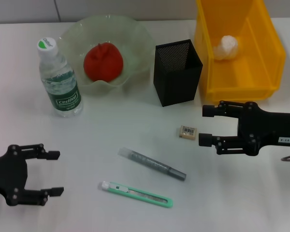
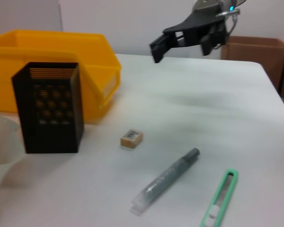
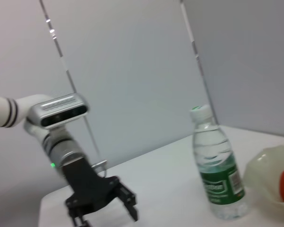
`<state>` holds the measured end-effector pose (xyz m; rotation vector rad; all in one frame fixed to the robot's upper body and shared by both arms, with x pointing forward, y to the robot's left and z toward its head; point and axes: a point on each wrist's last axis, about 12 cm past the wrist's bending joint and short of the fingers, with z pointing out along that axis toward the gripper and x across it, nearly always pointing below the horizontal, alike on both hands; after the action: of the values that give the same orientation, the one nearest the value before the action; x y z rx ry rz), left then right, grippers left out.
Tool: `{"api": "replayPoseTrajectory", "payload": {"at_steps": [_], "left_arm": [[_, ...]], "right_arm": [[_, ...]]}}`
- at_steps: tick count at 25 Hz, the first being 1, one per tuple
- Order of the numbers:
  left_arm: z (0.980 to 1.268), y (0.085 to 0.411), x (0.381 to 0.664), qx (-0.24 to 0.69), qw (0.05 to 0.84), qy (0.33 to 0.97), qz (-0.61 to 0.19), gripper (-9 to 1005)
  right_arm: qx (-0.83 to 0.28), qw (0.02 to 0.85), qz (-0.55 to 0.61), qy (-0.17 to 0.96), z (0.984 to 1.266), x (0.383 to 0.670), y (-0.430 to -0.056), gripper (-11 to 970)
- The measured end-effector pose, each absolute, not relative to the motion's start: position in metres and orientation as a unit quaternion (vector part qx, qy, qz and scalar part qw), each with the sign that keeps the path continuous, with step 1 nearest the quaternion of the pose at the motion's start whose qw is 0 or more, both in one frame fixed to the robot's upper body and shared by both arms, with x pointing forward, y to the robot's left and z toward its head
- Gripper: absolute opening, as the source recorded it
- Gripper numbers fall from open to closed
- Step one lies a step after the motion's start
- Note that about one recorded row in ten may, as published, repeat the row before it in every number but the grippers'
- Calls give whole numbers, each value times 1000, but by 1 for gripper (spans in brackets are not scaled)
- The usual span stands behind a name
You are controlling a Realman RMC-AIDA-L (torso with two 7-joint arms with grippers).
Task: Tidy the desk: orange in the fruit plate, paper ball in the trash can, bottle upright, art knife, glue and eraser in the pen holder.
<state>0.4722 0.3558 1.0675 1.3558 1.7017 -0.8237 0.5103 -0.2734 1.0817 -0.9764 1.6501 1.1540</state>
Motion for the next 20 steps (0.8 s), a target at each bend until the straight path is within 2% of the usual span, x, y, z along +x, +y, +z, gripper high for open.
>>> {"api": "replayPoseTrajectory", "payload": {"at_steps": [12,20], "left_arm": [[1069,357,474,503,422,683,-321,798],[1069,355,475,488,422,689,-330,798]], "right_arm": [[-482,347,457,661,1119,538,-251,808],[-519,315,447,657,1128,551,-235,808]]}}
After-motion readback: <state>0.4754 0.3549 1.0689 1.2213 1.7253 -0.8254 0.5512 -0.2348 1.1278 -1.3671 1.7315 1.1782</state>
